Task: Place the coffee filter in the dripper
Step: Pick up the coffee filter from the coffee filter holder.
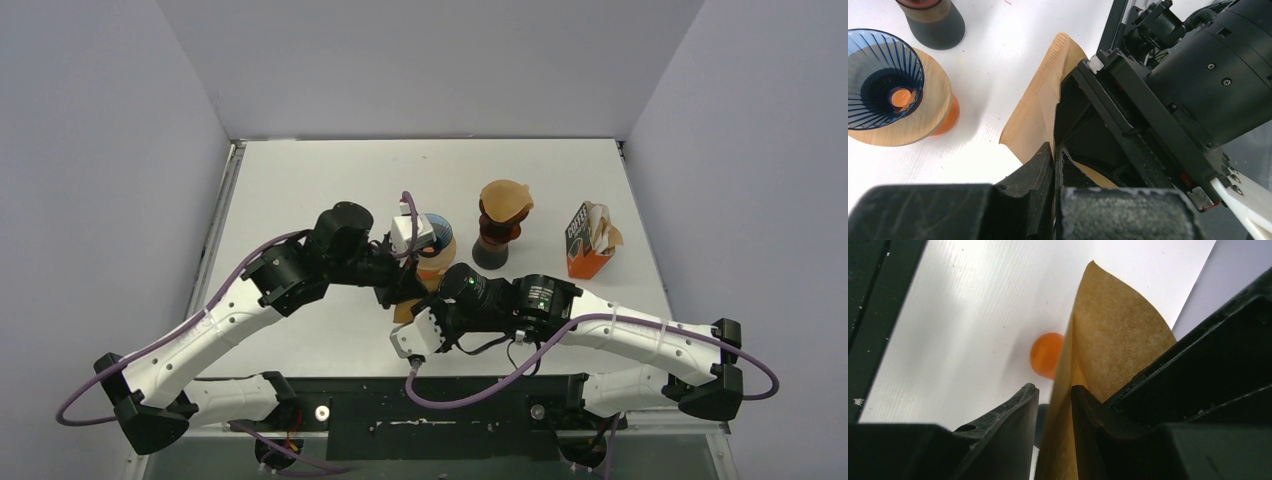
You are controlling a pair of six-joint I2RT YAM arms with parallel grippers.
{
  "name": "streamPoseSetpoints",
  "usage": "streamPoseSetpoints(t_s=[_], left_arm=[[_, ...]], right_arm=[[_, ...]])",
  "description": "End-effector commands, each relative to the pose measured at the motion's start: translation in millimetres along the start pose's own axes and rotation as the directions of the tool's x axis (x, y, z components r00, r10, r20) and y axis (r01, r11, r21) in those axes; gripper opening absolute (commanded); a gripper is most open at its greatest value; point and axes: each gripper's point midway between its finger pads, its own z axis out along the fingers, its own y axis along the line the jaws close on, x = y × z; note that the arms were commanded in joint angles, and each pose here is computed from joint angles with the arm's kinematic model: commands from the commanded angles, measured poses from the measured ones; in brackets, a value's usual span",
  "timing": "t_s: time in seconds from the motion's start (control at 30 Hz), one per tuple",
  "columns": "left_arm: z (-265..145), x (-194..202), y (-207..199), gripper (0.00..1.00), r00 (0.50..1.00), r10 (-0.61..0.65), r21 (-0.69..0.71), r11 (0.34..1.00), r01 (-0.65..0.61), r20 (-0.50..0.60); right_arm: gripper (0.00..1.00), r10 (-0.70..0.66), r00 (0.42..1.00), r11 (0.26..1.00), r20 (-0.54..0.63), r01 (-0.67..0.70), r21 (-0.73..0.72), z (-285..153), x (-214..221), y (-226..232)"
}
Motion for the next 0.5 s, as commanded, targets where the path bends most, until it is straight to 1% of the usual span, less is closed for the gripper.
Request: streamPoseSetpoints(t_s=[0.0,0.17,0.23,0.33,0.47], left_arm=[[-5.7,-17.1,-6.0,0.0,0.998,0.045,0.0,0.999,-0.045,0.033],[-4.2,-14.9,-0.1,0.0,0.999,0.045,-0.036,0.998,-0.045,0.015],[-4.8,-15.5,2.6,0.0,0.999,0.044,-0.054,0.998,-0.043,0.012],[-6.7,-17.1,0.3,0.0,0.999,0.047,-0.047,0.998,-0.046,0.013],[-9.7,-19.2,-5.4,0.0,0.999,0.051,-0.024,0.998,-0.051,0.018]], right_arm=[[0.32,-0.005,1.0,0.992,-0.029,0.008,0.123,-9.3,-2.5,-31.2],[0.33,-0.016,1.0,0.989,-0.011,0.018,0.149,-7.7,-3.4,-32.0],[0.35,-0.027,1.0,0.985,0.001,0.026,0.169,-8.3,-3.8,-32.5],[0.37,-0.043,0.999,0.982,0.012,0.04,0.183,-8.5,-3.7,-31.1],[0.35,-0.044,0.999,0.981,-0.005,0.044,0.187,-7.4,-0.6,-31.7]])
